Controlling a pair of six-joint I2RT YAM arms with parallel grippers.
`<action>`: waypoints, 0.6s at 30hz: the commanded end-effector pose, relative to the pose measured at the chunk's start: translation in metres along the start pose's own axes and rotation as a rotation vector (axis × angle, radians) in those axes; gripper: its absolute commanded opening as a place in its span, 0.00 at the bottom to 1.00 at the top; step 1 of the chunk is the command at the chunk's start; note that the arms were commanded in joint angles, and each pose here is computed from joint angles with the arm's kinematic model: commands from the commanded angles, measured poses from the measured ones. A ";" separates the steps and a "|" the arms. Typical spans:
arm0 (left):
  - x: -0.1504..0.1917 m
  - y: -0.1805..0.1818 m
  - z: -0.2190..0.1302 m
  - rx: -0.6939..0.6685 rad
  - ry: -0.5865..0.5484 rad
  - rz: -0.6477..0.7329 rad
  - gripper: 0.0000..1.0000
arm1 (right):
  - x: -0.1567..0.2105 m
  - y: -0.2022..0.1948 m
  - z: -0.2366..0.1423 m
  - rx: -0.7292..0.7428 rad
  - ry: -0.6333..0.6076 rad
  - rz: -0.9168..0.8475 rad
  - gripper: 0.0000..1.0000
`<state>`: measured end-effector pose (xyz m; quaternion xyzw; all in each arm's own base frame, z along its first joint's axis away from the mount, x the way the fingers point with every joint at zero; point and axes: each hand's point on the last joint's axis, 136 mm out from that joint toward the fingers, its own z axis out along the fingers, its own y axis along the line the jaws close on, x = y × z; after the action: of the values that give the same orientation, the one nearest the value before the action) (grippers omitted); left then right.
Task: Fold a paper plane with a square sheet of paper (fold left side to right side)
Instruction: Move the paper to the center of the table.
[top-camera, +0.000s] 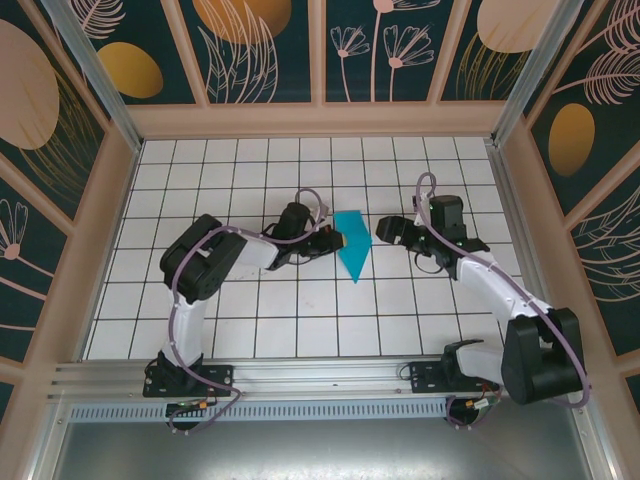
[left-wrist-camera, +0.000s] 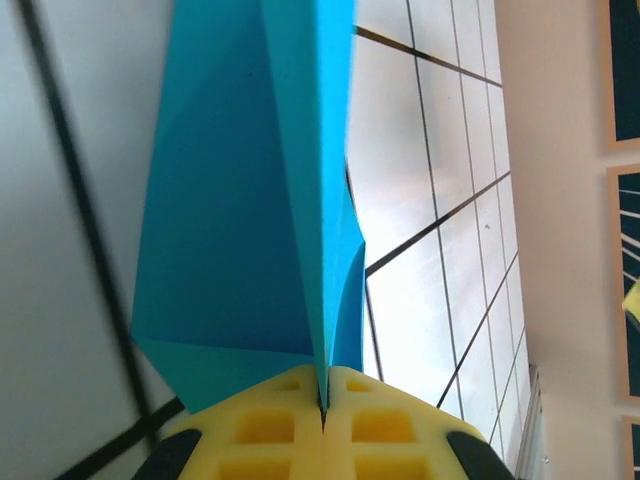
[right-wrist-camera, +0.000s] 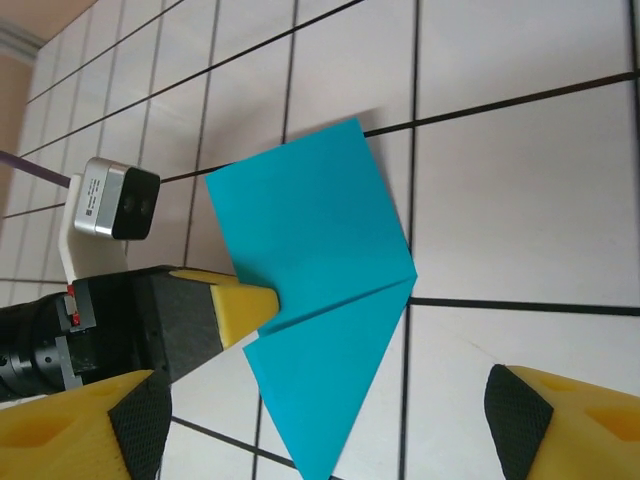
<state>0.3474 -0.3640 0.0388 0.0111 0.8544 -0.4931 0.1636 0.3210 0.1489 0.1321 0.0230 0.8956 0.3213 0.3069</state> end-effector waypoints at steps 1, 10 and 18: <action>0.002 -0.009 -0.025 0.044 0.010 0.080 0.00 | 0.004 0.019 0.012 -0.150 0.038 -0.028 0.85; 0.023 -0.010 -0.071 0.128 0.050 0.150 0.00 | 0.000 0.045 0.037 -0.388 0.049 -0.098 0.83; 0.031 -0.014 -0.079 0.163 0.061 0.172 0.00 | 0.018 0.050 0.072 -0.512 0.133 -0.126 0.74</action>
<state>0.2964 -0.3072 0.0631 0.0825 0.8309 -0.5268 0.1591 0.3368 0.2142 0.0867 -0.0751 0.8423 0.4764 0.2408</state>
